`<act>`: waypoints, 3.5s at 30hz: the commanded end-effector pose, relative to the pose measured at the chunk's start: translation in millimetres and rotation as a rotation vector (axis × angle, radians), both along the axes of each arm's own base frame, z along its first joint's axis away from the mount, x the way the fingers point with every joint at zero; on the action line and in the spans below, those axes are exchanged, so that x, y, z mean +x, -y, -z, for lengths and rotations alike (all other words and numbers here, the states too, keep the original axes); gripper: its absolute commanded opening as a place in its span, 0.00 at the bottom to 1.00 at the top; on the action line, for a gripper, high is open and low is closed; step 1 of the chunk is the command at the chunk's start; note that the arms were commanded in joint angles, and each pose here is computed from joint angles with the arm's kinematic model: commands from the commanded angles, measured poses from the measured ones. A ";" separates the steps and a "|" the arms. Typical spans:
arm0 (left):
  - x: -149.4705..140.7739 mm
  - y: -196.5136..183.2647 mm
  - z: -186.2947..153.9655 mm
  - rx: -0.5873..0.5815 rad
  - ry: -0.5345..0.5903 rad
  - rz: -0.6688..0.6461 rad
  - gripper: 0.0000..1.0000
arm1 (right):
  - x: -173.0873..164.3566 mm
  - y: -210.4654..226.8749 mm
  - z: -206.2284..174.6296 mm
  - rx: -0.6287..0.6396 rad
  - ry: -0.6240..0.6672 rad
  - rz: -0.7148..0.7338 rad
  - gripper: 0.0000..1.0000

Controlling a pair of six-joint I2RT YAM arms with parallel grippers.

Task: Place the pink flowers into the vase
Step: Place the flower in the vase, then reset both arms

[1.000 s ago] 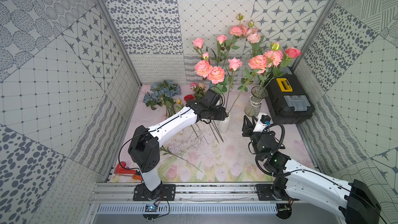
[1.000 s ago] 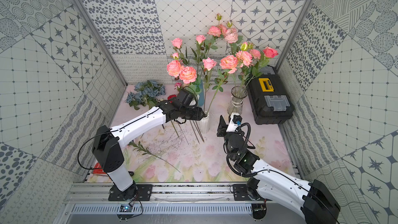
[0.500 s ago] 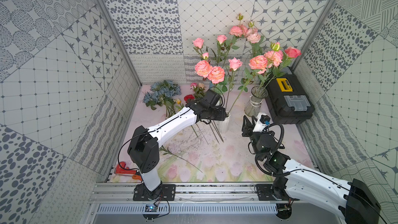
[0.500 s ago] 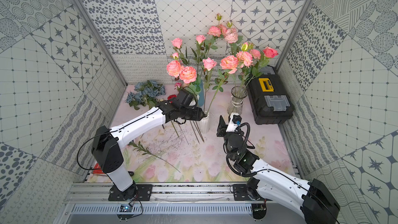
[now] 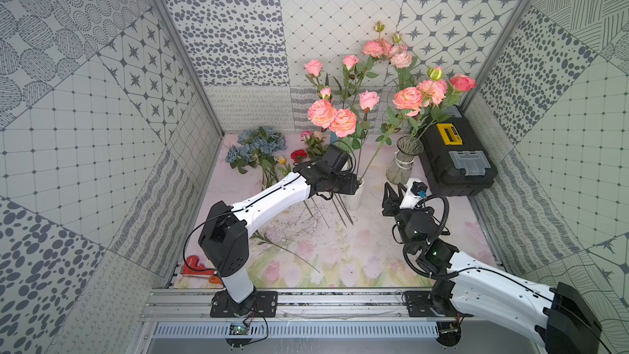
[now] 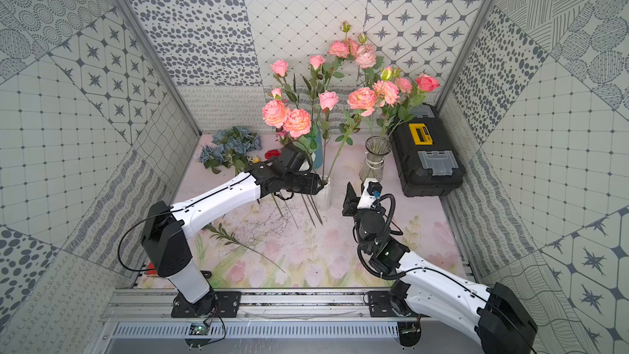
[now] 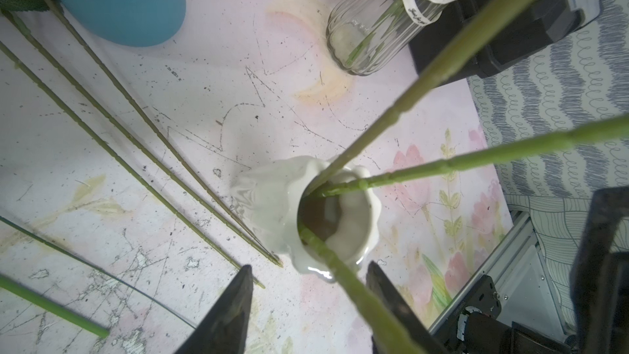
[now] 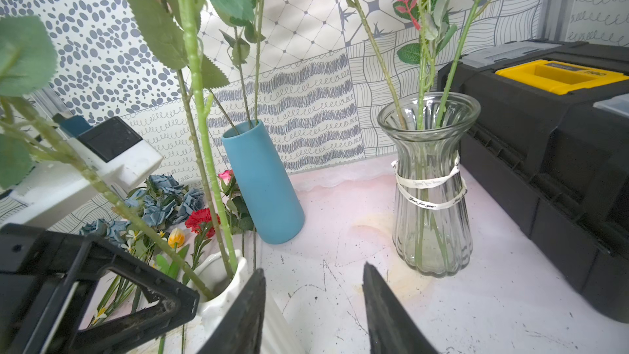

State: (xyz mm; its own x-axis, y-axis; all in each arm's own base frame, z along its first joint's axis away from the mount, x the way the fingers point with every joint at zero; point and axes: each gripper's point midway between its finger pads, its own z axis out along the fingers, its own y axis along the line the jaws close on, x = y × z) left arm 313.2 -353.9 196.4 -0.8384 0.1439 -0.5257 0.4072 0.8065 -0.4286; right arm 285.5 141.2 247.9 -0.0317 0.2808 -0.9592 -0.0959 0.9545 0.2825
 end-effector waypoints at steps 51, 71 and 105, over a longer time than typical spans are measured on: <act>-6.0 -39.8 6.4 0.111 0.004 -0.157 0.57 | 0.1 2.2 -0.7 0.006 0.008 0.020 0.49; -10.3 -118.2 18.5 0.237 0.051 -0.353 0.58 | 18.0 18.6 32.1 -0.089 -0.181 0.122 0.52; 33.7 -307.8 -37.6 0.423 0.218 -0.861 0.98 | 39.1 111.2 30.0 -0.144 -0.515 0.366 0.98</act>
State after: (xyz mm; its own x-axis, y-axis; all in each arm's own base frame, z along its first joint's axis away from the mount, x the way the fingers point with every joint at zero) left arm 348.5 -74.4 222.6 -0.6545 -0.3013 -0.6934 -0.2962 0.9460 -0.1315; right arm 325.7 40.9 190.8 -0.4925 0.1948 -0.8482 0.3012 0.9525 0.0439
